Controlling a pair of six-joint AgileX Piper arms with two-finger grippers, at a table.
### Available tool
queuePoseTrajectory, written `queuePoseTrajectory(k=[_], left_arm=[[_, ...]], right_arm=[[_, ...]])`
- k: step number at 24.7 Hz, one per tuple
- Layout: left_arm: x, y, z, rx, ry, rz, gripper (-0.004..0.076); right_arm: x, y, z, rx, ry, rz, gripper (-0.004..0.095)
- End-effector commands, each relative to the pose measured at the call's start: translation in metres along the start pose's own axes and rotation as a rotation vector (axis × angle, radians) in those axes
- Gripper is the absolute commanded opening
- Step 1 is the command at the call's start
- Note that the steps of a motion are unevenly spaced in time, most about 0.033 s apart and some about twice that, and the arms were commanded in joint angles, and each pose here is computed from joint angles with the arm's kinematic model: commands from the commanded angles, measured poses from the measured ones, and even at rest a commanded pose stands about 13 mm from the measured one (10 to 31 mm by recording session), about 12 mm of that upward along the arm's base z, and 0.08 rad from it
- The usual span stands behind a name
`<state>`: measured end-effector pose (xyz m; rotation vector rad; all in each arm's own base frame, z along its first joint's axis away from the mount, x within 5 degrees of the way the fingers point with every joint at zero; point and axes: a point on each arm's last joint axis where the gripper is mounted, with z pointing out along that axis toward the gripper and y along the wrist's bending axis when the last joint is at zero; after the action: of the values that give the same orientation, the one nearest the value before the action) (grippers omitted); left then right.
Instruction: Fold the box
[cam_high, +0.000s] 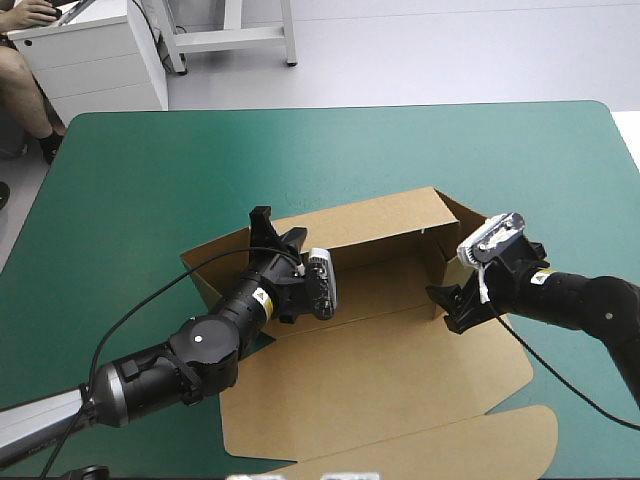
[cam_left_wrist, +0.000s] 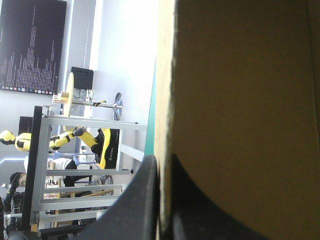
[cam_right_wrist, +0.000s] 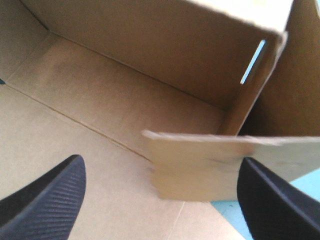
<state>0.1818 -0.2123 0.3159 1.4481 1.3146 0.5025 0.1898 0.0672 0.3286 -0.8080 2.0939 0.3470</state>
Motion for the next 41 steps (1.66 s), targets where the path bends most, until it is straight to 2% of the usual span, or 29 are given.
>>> queuePoseTrajectory(k=[1, 6, 8, 9, 12, 14, 16, 20, 24, 34, 41], left_arm=[[-0.009, 0.014, -0.010, -0.044, -0.070, -0.015, -0.0004], [-0.009, 0.014, -0.010, -0.043, -0.072, -0.015, -0.0004], [-0.009, 0.014, -0.010, -0.042, -0.074, -0.015, -0.0004], [-0.010, 0.014, -0.010, -0.038, -0.083, -0.014, -0.0004], [-0.012, 0.013, -0.010, -0.032, -0.101, 0.011, -0.0004], [-0.015, 0.012, -0.011, -0.021, -0.138, 0.082, -0.0004], [-0.018, 0.011, -0.011, -0.019, -0.163, 0.160, -0.0004], [-0.018, 0.012, -0.011, -0.034, -0.169, 0.181, -0.0004], [-0.019, 0.013, -0.011, -0.055, -0.190, 0.245, -0.0004], [-0.006, 0.021, -0.003, -0.048, -0.179, 0.199, -0.0004], [-0.006, 0.021, -0.003, -0.045, -0.183, 0.198, -0.0004]], right_arm=[[-0.024, 0.004, -0.031, 0.064, -0.143, -0.019, 0.0768], [-0.035, -0.003, -0.041, 0.156, -0.193, -0.008, 0.0768], [-0.048, -0.010, -0.049, 0.231, -0.308, 0.070, 0.0763], [-0.058, -0.013, -0.056, 0.253, -0.360, 0.087, 0.0726], [-0.076, -0.015, -0.067, 0.257, -0.393, 0.098, 0.0662], [-0.099, -0.022, -0.079, 0.276, -0.395, 0.136, 0.0656], [-0.119, -0.031, -0.086, 0.306, -0.346, 0.175, 0.0656], [-0.151, -0.056, -0.086, 0.387, -0.222, 0.244, 0.0656], [-0.166, -0.072, -0.072, 0.390, -0.135, 0.305, 0.0656], [-0.160, -0.103, -0.002, 0.342, 0.099, 0.392, 0.0656], [-0.138, -0.133, 0.009, 0.330, 0.195, 0.519, 0.0656]])
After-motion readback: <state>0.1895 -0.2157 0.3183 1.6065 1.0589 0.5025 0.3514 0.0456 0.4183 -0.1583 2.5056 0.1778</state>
